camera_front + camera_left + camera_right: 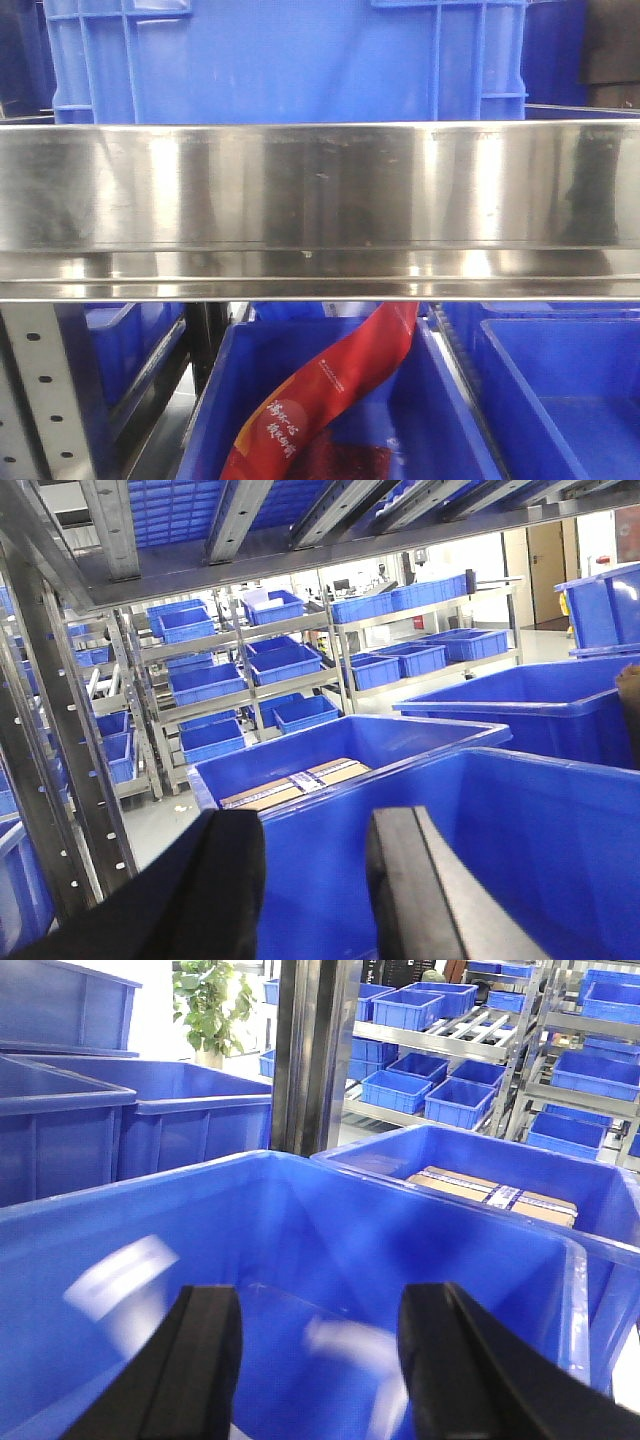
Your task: Grab PVC pipe and place in blue bin
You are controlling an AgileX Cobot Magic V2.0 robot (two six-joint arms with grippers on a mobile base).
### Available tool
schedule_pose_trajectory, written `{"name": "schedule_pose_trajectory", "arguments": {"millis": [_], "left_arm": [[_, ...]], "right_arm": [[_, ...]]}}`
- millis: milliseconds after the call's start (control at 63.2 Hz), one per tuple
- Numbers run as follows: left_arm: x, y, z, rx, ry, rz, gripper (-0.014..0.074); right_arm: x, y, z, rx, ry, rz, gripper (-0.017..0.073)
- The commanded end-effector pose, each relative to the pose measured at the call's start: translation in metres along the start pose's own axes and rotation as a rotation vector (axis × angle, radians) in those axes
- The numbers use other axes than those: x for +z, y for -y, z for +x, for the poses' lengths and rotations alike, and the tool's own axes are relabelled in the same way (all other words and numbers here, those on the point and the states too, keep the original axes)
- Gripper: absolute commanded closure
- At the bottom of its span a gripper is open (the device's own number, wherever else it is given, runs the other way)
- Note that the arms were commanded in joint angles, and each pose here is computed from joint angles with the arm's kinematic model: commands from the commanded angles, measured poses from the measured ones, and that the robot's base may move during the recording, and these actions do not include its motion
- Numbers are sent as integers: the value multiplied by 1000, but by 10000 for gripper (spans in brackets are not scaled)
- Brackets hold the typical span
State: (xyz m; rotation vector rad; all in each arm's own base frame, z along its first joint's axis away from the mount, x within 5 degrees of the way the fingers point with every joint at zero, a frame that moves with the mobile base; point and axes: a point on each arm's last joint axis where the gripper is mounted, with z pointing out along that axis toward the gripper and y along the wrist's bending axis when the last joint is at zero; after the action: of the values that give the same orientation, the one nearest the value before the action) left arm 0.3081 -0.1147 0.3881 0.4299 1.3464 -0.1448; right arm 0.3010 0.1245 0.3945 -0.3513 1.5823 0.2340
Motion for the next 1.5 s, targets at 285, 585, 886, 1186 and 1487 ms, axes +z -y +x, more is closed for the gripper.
{"name": "schedule_pose_trajectory", "arguments": {"millis": [285, 585, 886, 1186, 1487], "left_arm": [[-21, 0, -30, -2, 14, 3, 706], [-54, -8, -62, -8, 36, -18, 704], [-98, -16, -91, 2, 45, -45, 704], [-140, -29, -108, 13, 8, -110, 704], [-186, -24, -101, 24, 10, -122, 704]], "right_arm": [[-30, 1, -29, -7, 68, -13, 698], [-60, 2, -49, -7, 117, -26, 727], [-99, 8, -58, -8, 163, -10, 720], [-152, 23, -51, -15, 199, 70, 720], [-191, 28, -38, -23, 201, 131, 720]]}}
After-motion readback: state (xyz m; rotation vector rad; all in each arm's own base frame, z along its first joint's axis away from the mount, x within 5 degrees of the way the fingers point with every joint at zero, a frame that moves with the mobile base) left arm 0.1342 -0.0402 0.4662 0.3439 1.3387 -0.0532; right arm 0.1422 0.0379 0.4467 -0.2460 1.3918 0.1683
